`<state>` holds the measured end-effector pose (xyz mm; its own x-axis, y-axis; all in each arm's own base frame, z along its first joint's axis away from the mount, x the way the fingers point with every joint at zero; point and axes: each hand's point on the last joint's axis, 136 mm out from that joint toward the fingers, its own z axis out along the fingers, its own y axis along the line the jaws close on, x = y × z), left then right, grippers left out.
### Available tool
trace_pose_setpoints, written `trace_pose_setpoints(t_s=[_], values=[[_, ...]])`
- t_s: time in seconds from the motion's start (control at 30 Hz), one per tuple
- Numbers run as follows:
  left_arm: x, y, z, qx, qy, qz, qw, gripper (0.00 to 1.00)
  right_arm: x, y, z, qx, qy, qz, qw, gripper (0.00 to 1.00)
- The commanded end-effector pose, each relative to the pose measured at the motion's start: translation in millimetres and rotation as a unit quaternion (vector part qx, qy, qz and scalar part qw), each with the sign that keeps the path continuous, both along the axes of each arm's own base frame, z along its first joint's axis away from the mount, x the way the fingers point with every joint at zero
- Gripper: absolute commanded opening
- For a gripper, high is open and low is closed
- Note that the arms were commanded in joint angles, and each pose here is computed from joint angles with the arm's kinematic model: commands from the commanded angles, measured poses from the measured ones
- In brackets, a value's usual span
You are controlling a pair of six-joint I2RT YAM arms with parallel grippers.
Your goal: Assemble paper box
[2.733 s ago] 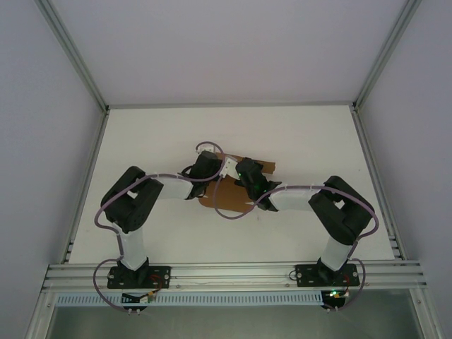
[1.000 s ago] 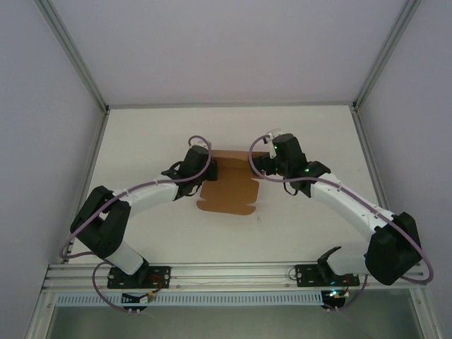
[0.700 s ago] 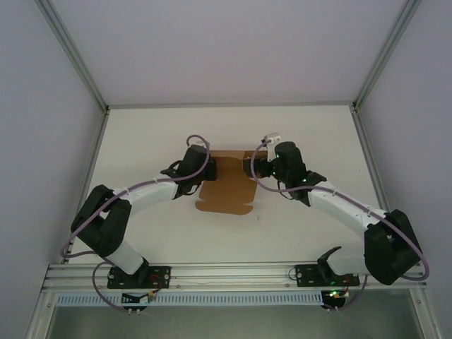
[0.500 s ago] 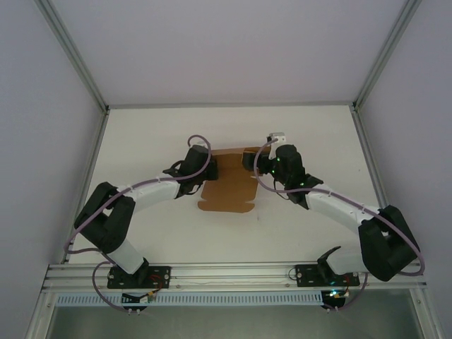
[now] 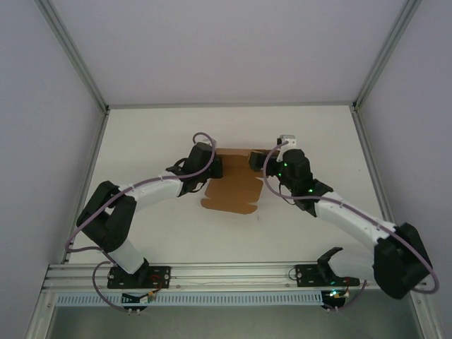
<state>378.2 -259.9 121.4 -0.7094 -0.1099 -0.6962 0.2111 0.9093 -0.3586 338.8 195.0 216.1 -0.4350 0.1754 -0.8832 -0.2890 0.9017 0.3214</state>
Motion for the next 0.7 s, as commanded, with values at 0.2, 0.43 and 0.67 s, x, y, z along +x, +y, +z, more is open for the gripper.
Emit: trace_pose_setpoints(t_s=[0.2, 0.43, 0.67], values=[[-3.5, 3.4, 29.3, 0.025, -0.027, -0.025, 0.999, 0.00, -51.0, -51.0, 5.2, -0.119, 0.047, -0.010, 0.992, 1.00], [-1.1, 11.2, 39.3, 0.000, -0.035, -0.004, 0.999, 0.00, -72.3, -81.3, -25.6, -0.052, 0.136, -0.055, 0.988, 1.00], [-2.2, 12.1, 45.7, -0.015, -0.039, -0.001, 0.999, 0.00, -63.3, -83.8, -46.8, -0.029, 0.172, -0.060, 0.983, 0.99]])
